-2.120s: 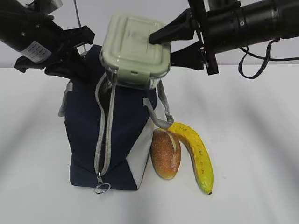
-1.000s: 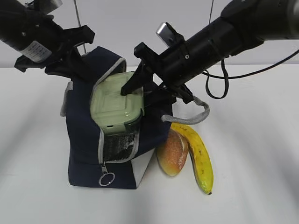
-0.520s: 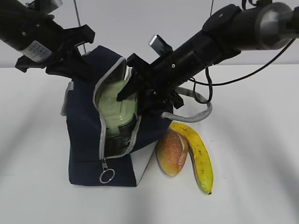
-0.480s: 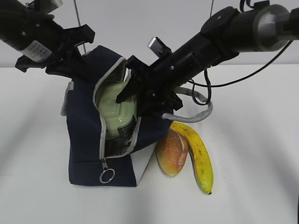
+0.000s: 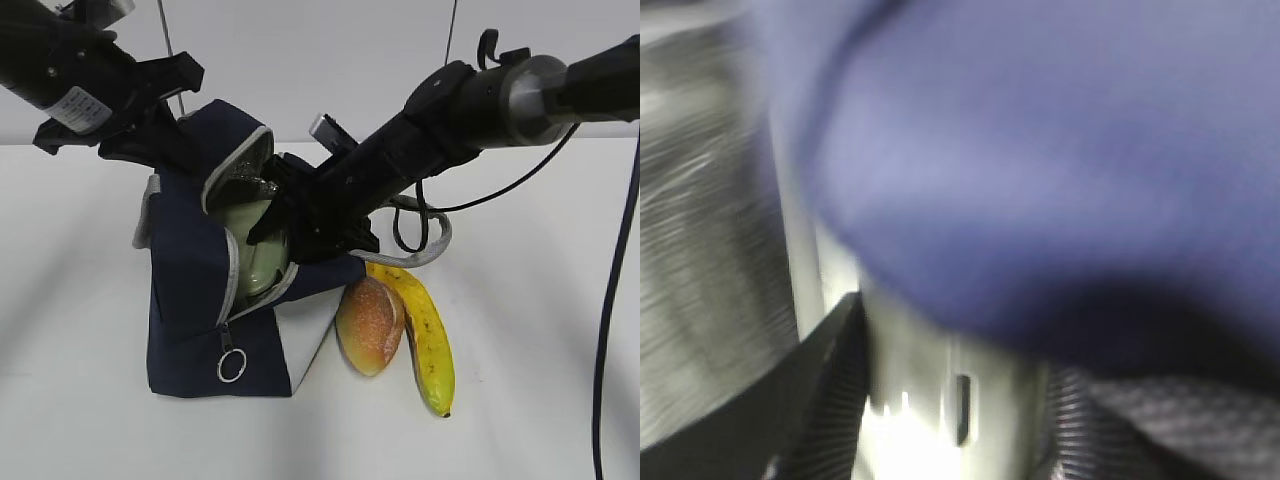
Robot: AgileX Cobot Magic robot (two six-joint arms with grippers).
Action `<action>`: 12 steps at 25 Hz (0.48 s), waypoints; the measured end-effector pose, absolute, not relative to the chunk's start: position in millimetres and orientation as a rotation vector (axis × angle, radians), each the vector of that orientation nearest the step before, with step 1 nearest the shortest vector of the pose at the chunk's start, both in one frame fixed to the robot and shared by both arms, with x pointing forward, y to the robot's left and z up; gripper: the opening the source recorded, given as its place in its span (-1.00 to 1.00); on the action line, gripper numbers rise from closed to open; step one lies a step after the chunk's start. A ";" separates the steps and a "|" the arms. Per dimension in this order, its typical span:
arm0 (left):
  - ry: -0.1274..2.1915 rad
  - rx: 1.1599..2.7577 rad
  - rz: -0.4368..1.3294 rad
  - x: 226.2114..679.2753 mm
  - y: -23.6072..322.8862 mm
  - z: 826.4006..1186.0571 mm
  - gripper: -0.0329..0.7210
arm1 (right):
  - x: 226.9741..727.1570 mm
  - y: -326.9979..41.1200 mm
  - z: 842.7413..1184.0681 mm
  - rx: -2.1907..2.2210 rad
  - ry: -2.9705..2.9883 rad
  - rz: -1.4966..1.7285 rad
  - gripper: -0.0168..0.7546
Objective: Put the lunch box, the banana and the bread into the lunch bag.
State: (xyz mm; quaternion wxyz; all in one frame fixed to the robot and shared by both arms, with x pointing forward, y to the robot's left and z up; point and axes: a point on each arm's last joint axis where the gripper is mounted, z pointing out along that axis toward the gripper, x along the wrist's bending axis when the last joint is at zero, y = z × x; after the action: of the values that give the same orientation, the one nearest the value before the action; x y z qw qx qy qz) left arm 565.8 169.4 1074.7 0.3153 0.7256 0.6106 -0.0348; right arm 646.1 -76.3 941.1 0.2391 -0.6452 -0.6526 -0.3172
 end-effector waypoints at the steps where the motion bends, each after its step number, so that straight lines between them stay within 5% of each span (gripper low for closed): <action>1: 1.609 1.911 -0.093 565.7 169.4 1074.8 -0.92 | 646.6 -75.7 936.7 -1.771 -1.790 -0.860 0.01; 12: 1.609 1.909 -0.094 565.7 169.2 1074.8 -0.92 | 646.8 -75.7 929.7 -1.754 -1.861 -0.842 0.10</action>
State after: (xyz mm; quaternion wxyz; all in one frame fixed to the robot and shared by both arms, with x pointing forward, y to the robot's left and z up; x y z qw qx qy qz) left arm 565.7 169.2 1074.8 0.3160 0.7250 0.6109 -0.0358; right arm 646.8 -75.7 929.7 0.2226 -0.6352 -0.6738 -0.3048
